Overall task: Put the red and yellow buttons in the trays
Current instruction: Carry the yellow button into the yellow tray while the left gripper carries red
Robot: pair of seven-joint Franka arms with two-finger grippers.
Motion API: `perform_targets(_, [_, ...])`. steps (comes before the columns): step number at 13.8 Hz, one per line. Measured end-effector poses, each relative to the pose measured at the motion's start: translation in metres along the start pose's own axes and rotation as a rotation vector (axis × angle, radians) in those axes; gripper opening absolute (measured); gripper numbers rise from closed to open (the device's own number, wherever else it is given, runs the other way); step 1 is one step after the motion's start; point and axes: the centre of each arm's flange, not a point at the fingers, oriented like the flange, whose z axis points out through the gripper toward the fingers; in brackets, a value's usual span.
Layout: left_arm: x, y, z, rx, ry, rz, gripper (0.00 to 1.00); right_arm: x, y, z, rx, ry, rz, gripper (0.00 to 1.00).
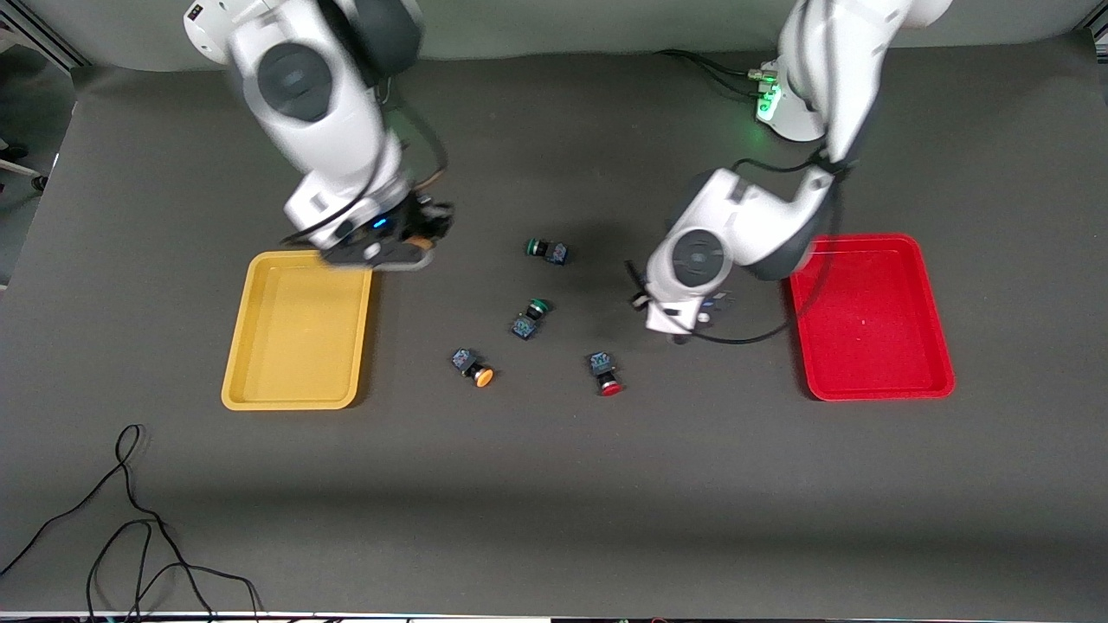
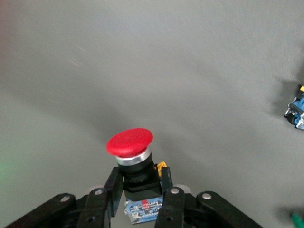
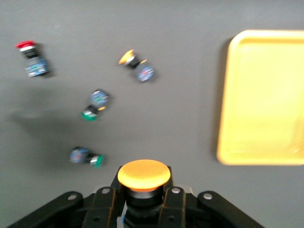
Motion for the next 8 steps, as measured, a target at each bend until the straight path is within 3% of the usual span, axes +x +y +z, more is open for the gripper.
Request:
perform_targets(2, [0.028,-0.054,-0.052,0.029,-0.025,0.102,0.37,0.029,0.072,0.000,-0.009,-0.008,-0.038,0.33])
perform_targets(4, [0.071,-0.119,-0.082,0.062,-0.005,0.229,0.37,0.049,0.153,0.003,-0.012,-0.016,-0.076,0.33])
perform_targets(8, [0.152,-0.221,-0.074,0.050,0.005,0.453,0.37,0.056,0.286,0.055,-0.013,-0.005,-0.120,0.33])
